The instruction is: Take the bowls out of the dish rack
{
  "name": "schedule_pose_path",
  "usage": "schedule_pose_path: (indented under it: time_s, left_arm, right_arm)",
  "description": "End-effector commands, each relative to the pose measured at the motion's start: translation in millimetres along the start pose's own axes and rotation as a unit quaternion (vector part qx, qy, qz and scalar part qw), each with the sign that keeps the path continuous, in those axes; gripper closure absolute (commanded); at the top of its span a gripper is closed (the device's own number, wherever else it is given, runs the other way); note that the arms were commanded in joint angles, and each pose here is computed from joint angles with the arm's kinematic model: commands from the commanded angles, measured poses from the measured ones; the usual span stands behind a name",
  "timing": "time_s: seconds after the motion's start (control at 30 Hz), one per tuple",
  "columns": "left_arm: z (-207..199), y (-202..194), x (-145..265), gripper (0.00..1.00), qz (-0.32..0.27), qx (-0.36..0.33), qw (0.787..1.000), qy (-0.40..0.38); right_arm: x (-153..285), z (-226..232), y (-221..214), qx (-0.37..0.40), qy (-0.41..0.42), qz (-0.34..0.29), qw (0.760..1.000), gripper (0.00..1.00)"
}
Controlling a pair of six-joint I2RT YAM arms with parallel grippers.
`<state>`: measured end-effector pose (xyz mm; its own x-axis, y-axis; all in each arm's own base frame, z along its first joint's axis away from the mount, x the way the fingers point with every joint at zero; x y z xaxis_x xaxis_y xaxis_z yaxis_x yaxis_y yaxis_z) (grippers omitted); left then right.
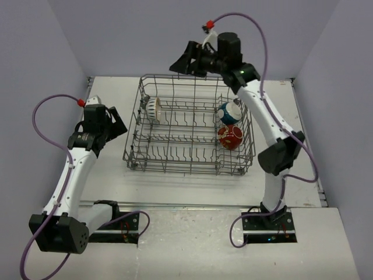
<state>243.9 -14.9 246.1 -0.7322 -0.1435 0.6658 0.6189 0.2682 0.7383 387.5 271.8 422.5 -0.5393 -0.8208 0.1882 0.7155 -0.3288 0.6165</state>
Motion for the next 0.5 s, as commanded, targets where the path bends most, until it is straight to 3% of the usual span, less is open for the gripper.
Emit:
schedule_pose_path:
  time_s: [0.0, 0.23, 0.33, 0.47]
  left_arm:
    - [2, 1, 7, 0.13, -0.013, -0.007, 1.0, 0.003]
    - [-5, 5, -11, 0.16, -0.023, -0.025, 0.999, -0.019]
    - [-10, 3, -24, 0.28, -0.011, -0.03, 0.999, -0.026]
    - [-17, 0, -35, 0.32, -0.005, -0.037, 0.998, -0.049]
  right_arm:
    - [-46, -12, -29, -0.025, 0.047, 0.071, 0.996, 0.2]
    - [-101, -46, -66, -0.049, 0.042, 0.118, 0.991, 0.16]
    - [-110, -56, -75, -0.058, 0.038, 0.125, 0.99, 0.16]
    - [-121, -66, -80, -0.067, 0.026, 0.127, 0.989, 0.16]
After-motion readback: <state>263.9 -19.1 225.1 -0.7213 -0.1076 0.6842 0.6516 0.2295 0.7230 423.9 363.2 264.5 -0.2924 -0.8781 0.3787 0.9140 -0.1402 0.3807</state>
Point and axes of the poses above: each gripper's point midway between its finger pads, its own x axis back along the fingers, its own z axis along the line the jaws close on, y = z × x, the point moved 8 cm from there along x, back along the fingers, and after that the axes turned 10 degrees about -x, right-handed, at the moved point
